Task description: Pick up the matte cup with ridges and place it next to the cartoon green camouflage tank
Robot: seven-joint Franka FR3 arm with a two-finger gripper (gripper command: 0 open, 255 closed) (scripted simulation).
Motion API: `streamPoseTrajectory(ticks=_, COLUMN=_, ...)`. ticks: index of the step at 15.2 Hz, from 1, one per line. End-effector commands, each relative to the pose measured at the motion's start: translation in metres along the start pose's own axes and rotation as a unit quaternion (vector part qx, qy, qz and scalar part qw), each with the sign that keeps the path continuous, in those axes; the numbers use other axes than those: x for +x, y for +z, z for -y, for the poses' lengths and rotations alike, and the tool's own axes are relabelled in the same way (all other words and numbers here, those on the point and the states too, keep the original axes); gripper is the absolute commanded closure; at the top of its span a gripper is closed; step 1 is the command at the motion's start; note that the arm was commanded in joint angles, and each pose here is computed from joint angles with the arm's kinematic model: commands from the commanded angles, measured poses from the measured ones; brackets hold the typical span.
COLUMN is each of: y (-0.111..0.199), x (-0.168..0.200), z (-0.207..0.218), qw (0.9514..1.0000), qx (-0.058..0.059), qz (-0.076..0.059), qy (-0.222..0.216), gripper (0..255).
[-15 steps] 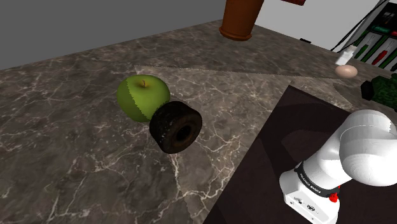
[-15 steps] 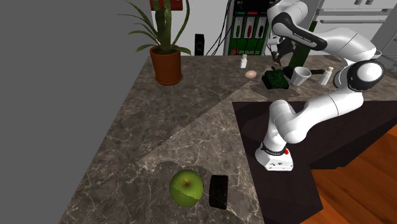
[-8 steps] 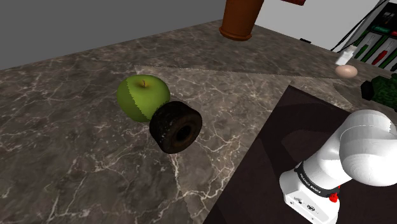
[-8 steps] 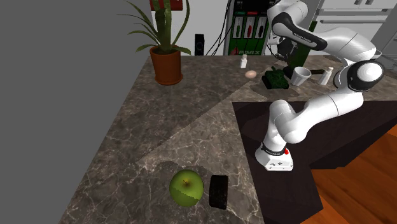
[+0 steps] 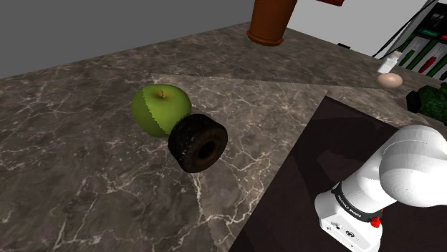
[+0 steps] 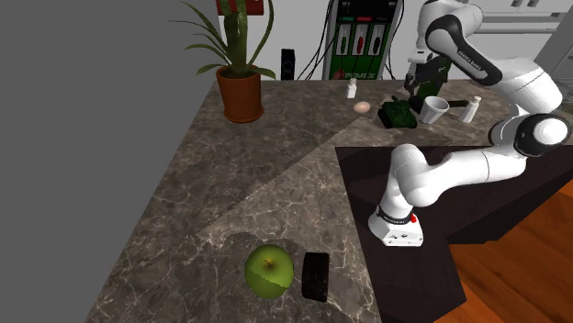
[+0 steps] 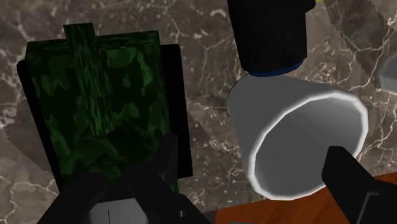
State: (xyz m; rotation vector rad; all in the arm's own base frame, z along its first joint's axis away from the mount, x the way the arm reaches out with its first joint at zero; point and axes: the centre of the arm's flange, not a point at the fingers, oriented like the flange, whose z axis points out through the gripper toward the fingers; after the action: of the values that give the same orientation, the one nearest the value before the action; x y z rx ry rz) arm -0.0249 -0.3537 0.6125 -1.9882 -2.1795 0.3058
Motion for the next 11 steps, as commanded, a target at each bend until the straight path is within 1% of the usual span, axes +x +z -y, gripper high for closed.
streamPoseTrajectory(ticks=1, y=0.011, x=0.022, z=0.029, qw=0.9977, qx=-0.066, qz=0.015, qy=-0.003, gripper=0)
streamPoseTrajectory(ticks=8, y=0.048, x=0.020, z=0.025, qw=0.9977, qx=-0.066, qz=0.015, qy=-0.003, gripper=0)
streamPoseTrajectory(ticks=11, y=0.051, x=0.020, z=0.024, qw=0.9977, qx=-0.066, qz=0.015, qy=-0.003, gripper=0)
